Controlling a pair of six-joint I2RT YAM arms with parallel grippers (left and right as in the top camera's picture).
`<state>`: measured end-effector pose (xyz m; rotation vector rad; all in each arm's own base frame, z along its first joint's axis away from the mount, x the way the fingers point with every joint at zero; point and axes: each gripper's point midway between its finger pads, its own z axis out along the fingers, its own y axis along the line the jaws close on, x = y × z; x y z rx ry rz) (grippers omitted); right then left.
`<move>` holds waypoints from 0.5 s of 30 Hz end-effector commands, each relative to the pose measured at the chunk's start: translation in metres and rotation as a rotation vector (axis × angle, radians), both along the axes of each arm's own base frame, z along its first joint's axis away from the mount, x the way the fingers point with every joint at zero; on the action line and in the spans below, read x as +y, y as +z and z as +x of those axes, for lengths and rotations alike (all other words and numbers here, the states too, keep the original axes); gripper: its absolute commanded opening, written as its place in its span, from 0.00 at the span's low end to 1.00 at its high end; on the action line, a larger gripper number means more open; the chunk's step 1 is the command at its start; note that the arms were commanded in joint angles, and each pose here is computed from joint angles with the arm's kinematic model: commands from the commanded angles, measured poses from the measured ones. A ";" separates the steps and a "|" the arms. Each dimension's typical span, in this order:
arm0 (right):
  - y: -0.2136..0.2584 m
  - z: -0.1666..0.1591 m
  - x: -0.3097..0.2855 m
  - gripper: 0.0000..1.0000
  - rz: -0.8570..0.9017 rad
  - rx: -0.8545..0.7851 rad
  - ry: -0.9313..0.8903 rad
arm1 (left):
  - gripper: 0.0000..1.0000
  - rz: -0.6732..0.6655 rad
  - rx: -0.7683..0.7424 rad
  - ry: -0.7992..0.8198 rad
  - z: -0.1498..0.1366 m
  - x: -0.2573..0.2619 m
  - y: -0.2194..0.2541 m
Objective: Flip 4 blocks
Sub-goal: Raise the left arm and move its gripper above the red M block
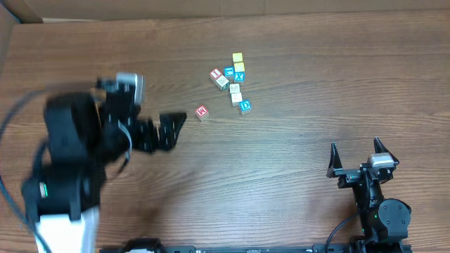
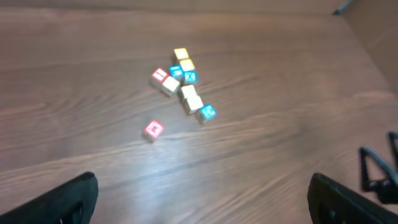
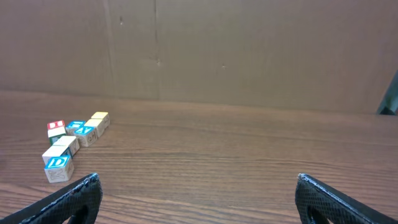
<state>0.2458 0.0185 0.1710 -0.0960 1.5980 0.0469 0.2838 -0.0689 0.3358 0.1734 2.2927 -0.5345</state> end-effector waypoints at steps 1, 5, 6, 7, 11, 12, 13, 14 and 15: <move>-0.001 0.000 0.000 1.00 0.000 -0.007 0.003 | 1.00 -0.068 0.073 -0.050 0.018 -0.011 0.005; -0.001 0.000 0.000 1.00 0.000 -0.007 0.003 | 0.88 -0.099 0.195 -0.025 0.033 -0.011 -0.020; -0.001 0.000 0.000 1.00 0.000 -0.007 0.003 | 0.79 -0.108 0.235 -0.015 0.035 -0.011 -0.028; -0.001 0.000 0.000 1.00 0.000 -0.007 0.003 | 0.68 -0.113 0.273 -0.008 0.036 -0.011 -0.036; -0.001 0.000 0.000 1.00 0.000 -0.007 0.004 | 0.44 -0.100 0.375 0.008 0.040 -0.008 -0.060; -0.001 0.000 0.000 1.00 0.000 -0.007 0.003 | 0.45 -0.088 0.395 0.019 0.042 -0.005 -0.067; -0.001 0.000 0.000 1.00 0.000 -0.007 0.003 | 0.45 -0.074 0.413 0.030 0.045 -0.003 -0.073; -0.001 0.000 0.000 1.00 0.000 -0.007 0.003 | 0.45 -0.062 0.429 0.039 0.046 0.000 -0.078; -0.001 0.000 0.000 1.00 0.000 -0.007 0.003 | 0.45 -0.052 0.447 0.047 0.048 0.002 -0.084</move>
